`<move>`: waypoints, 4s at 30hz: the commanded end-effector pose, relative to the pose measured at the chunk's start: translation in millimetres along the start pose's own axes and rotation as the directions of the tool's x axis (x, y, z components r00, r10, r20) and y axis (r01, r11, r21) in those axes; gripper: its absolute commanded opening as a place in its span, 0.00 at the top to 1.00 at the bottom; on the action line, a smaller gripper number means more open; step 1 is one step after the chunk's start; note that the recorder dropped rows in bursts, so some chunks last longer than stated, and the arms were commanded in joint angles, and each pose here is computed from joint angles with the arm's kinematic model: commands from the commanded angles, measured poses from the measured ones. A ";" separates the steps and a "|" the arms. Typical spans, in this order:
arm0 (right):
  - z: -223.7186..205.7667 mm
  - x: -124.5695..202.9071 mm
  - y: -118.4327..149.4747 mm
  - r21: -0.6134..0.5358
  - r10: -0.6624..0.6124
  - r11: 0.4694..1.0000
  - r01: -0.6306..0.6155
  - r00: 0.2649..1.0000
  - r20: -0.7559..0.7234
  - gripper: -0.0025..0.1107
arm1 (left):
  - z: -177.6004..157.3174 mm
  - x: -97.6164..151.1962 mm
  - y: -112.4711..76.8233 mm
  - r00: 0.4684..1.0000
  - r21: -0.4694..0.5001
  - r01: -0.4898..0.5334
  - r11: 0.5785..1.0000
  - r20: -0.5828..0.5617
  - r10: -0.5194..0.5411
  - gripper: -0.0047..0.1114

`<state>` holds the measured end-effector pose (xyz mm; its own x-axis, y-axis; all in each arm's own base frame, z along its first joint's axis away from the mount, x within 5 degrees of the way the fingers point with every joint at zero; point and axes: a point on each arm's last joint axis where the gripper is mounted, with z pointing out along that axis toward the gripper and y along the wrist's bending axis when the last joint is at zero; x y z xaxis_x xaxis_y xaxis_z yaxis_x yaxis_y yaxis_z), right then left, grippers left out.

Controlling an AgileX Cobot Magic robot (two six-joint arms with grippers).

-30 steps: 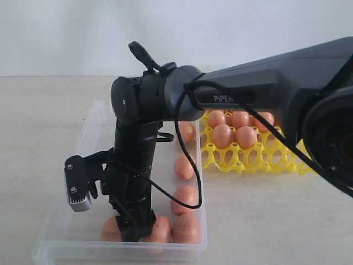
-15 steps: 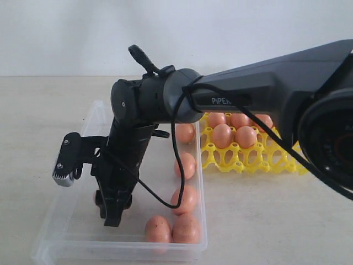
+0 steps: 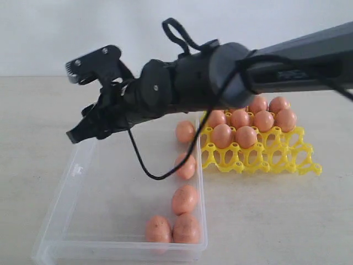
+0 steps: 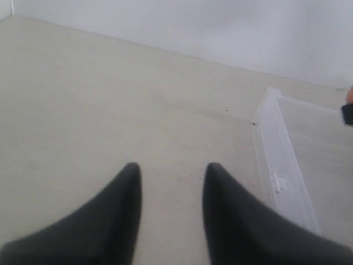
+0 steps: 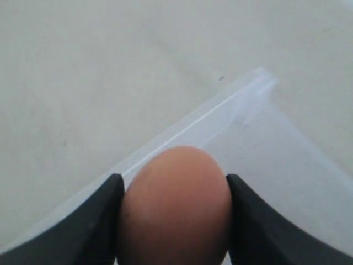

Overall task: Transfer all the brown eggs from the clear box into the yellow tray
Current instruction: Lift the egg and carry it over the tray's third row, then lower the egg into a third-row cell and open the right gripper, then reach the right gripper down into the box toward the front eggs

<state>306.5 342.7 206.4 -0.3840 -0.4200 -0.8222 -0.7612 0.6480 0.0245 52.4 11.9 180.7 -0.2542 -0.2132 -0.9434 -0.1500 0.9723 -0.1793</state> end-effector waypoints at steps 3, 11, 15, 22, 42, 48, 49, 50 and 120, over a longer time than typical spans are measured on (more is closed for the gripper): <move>-77.0 22.8 -20.6 0.229 -0.020 0.970 -0.077 0.920 0.392 0.98 | 0.3 0.8 -0.4 1.000 0.007 0.000 1.000 -0.002 0.000 1.00; -131.7 76.1 -49.7 0.249 0.080 0.881 -0.403 0.645 0.760 0.98 | 0.3 1.4 0.1 1.000 0.001 -0.002 1.000 -0.008 0.002 1.00; -128.3 90.6 -76.0 0.295 0.061 0.898 -0.327 0.755 0.652 0.98 | 0.3 1.4 0.1 1.000 0.001 -0.002 1.000 -0.008 0.002 0.85; -172.8 121.0 -166.9 -0.099 0.083 0.994 -0.042 0.886 0.457 0.98 | 0.3 1.3 0.0 1.000 0.002 -0.002 1.000 -0.006 0.002 0.10; -156.5 196.4 -219.9 -0.067 0.354 0.934 -0.350 0.889 0.291 0.98 | 0.3 0.9 -1.4 1.000 0.017 -0.028 0.999 -0.002 0.028 0.68; -147.8 194.4 -221.6 0.045 0.286 0.949 -0.311 0.915 0.284 0.98 | 0.3 1.3 -1.6 1.000 0.020 0.006 1.000 -0.007 -0.005 0.25; -145.9 194.7 -220.7 0.056 0.277 0.951 -0.303 0.922 0.270 0.98 | 0.3 1.3 -1.6 1.000 0.020 0.003 1.000 -0.007 -0.003 0.25; -141.5 195.9 -221.0 0.087 0.294 0.942 -0.325 0.921 0.257 0.98 | 0.3 1.3 -1.6 1.000 0.020 -0.021 1.000 -0.006 0.022 0.29; -178.4 -9.1 -43.5 0.020 -0.019 0.999 0.038 0.806 -0.591 0.98 | 0.3 -0.5 0.4 0.988 -0.004 -0.155 0.988 0.012 0.155 1.00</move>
<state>259.9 177.1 302.3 -0.6400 -0.6665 -0.3824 -0.6143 0.7428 -0.2663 52.6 12.2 181.2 -0.2622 -0.1084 -0.9589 -0.1255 0.9891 -0.0775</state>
